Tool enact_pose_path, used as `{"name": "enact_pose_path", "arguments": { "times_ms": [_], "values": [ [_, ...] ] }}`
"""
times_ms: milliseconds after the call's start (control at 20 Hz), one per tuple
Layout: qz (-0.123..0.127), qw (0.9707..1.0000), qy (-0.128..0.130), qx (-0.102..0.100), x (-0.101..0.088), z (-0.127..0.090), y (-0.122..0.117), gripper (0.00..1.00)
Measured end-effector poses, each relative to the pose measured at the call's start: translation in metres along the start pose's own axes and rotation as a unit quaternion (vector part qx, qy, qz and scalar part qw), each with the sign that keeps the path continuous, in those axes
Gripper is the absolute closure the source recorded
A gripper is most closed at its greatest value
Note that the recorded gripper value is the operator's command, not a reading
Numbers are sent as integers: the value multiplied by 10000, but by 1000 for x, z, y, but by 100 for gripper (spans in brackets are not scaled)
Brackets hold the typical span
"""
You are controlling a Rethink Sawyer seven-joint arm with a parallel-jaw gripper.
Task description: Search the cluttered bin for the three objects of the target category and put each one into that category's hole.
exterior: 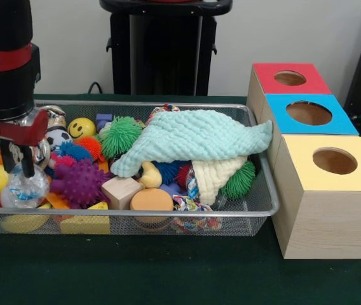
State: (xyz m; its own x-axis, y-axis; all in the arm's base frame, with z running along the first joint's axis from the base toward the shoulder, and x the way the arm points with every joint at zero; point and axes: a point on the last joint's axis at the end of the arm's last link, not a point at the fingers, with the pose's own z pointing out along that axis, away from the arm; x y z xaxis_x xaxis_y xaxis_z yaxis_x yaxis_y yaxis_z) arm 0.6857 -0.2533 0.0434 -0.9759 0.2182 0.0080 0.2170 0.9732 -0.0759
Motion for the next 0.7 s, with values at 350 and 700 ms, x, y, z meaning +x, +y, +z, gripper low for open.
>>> {"name": "enact_pose_path", "arguments": {
  "times_ms": [350,700],
  "values": [
    [27,9999,-140,54,-8,-21,-4,100],
    [13,9997,-224,135,-12,-35,-4,100]
  ]
}}
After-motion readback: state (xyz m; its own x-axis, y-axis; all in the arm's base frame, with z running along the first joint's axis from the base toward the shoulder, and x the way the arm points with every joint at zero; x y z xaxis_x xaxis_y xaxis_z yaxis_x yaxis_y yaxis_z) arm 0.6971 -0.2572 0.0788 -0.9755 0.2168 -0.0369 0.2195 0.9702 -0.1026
